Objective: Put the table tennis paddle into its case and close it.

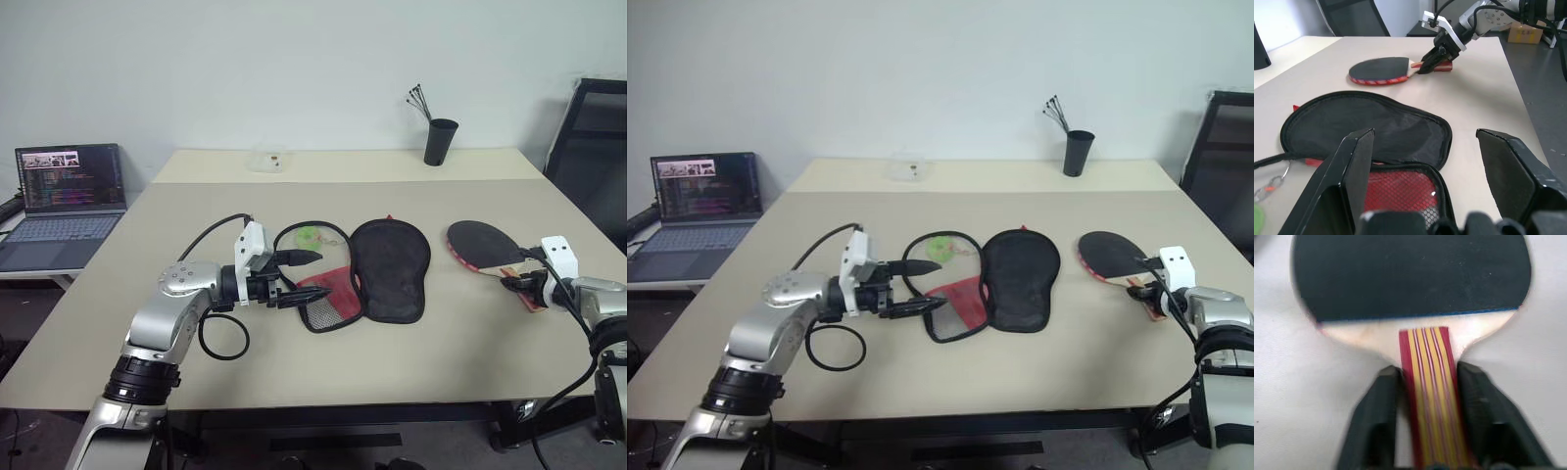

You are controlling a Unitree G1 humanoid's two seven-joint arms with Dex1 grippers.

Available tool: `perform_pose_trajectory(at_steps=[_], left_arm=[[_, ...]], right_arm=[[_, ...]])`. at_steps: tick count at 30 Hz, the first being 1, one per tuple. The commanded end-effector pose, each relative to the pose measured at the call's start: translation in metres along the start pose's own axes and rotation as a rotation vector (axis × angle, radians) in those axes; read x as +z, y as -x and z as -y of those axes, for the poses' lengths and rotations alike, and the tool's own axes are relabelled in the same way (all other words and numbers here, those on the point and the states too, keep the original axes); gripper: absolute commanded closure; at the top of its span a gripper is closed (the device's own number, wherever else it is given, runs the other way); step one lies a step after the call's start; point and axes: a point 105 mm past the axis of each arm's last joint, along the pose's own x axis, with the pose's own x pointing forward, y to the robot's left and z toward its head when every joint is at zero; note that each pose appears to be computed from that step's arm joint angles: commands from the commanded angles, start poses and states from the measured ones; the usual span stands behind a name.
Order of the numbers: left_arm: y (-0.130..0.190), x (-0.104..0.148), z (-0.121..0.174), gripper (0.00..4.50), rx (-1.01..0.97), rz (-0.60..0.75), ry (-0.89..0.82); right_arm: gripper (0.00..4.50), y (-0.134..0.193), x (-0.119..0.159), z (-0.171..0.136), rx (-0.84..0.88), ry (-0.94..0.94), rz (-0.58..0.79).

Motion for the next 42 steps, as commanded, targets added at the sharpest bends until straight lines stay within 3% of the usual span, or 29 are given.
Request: perform_pose_trajectory(at_steps=[1,5,10,18,22,42], left_arm=[[0.007,0.013,-0.001,0.87,0.029,0.019,-0.052],[0.013,0.010,-0.002,0.87,0.067,0.019,-0.040],[0.016,0.008,0.000,0.87,0.080,0.016,-0.033],[0.011,0.006,0.003,0.87,0.081,0.024,-0.021],[0.010,0.006,0.004,0.87,0.078,0.026,-0.019],[0.007,0.005,0.006,0.87,0.083,0.032,-0.018]], right_arm=[[3.41,0.009,0.023,0.012,-0.081,0.010,0.081],[3.41,0.018,0.052,0.001,-0.084,0.010,0.182],[3.41,0.031,0.076,-0.047,-0.027,-0.058,0.281],[3.41,0.032,0.067,-0.161,0.108,-0.221,0.282],[3.41,0.028,0.061,-0.201,0.144,-0.287,0.262],[3.41,-0.003,0.040,-0.224,0.111,-0.306,0.173]])
